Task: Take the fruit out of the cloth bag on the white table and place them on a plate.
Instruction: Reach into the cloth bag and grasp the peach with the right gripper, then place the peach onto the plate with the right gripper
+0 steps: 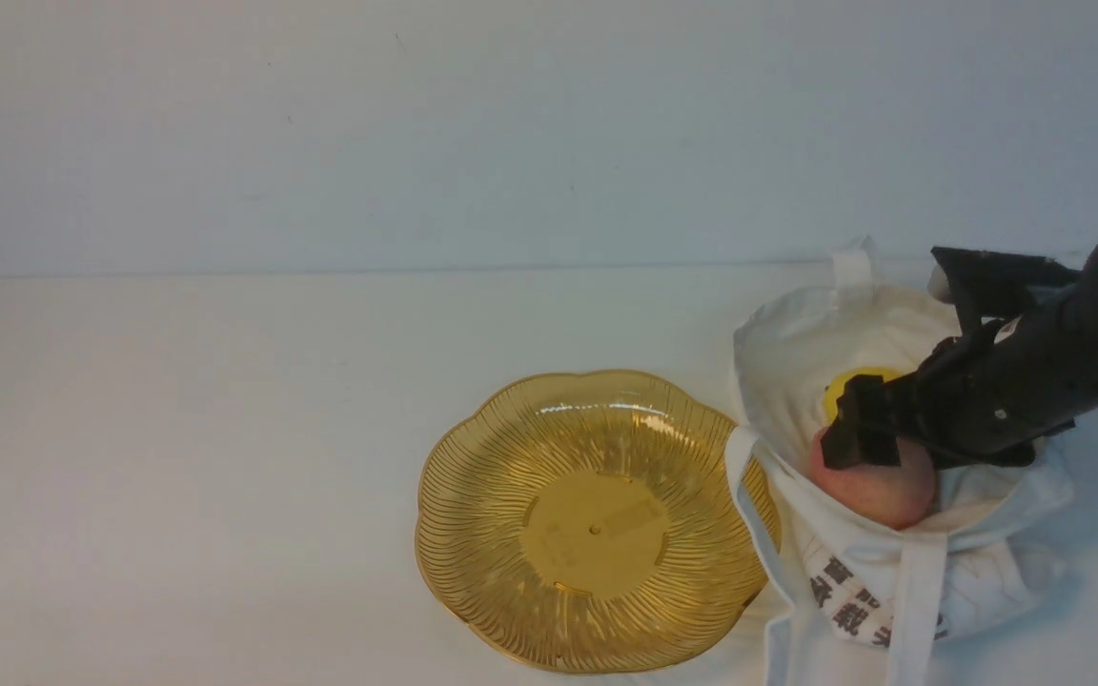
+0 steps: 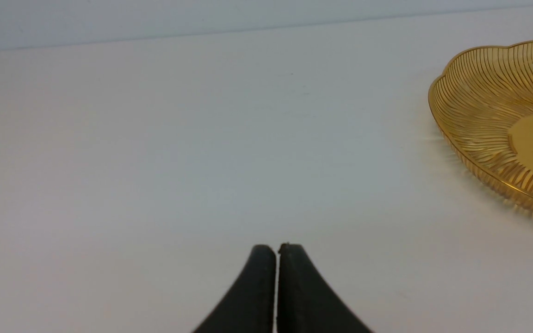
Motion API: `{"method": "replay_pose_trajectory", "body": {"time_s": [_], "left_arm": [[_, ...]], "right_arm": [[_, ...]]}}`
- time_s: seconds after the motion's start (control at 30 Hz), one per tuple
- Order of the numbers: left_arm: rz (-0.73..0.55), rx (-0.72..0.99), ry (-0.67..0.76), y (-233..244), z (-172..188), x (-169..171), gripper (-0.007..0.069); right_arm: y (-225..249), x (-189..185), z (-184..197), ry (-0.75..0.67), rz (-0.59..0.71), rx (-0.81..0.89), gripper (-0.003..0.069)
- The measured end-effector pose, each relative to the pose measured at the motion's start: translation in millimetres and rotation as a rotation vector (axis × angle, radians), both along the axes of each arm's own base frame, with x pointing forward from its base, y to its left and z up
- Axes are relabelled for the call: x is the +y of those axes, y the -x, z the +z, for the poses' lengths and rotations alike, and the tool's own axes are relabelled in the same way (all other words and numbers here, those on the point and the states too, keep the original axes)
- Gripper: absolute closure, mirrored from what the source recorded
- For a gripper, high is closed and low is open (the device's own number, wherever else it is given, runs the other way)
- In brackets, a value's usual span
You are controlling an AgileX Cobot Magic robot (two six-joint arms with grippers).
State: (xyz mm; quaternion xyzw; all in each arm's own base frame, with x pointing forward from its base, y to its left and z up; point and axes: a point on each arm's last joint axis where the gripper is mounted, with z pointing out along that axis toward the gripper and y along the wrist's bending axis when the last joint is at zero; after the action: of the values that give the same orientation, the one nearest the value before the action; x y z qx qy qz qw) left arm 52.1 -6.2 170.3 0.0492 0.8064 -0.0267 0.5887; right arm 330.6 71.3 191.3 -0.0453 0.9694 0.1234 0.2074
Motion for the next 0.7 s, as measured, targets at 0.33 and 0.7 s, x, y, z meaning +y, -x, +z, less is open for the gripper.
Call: {"method": "replay_pose_trajectory", "body": {"time_s": [0.33, 0.7], "left_arm": [[0.000, 0.000, 0.000, 0.0, 0.0, 0.0, 0.0634], [0.000, 0.000, 0.000, 0.0, 0.0, 0.0, 0.0634]], "right_arm": [[7.8, -2.0, 30.2, 0.001, 0.011, -0.090, 0.0064], [30.9, 5.2, 140.7, -0.089, 0.049, -0.371, 0.0064]]}}
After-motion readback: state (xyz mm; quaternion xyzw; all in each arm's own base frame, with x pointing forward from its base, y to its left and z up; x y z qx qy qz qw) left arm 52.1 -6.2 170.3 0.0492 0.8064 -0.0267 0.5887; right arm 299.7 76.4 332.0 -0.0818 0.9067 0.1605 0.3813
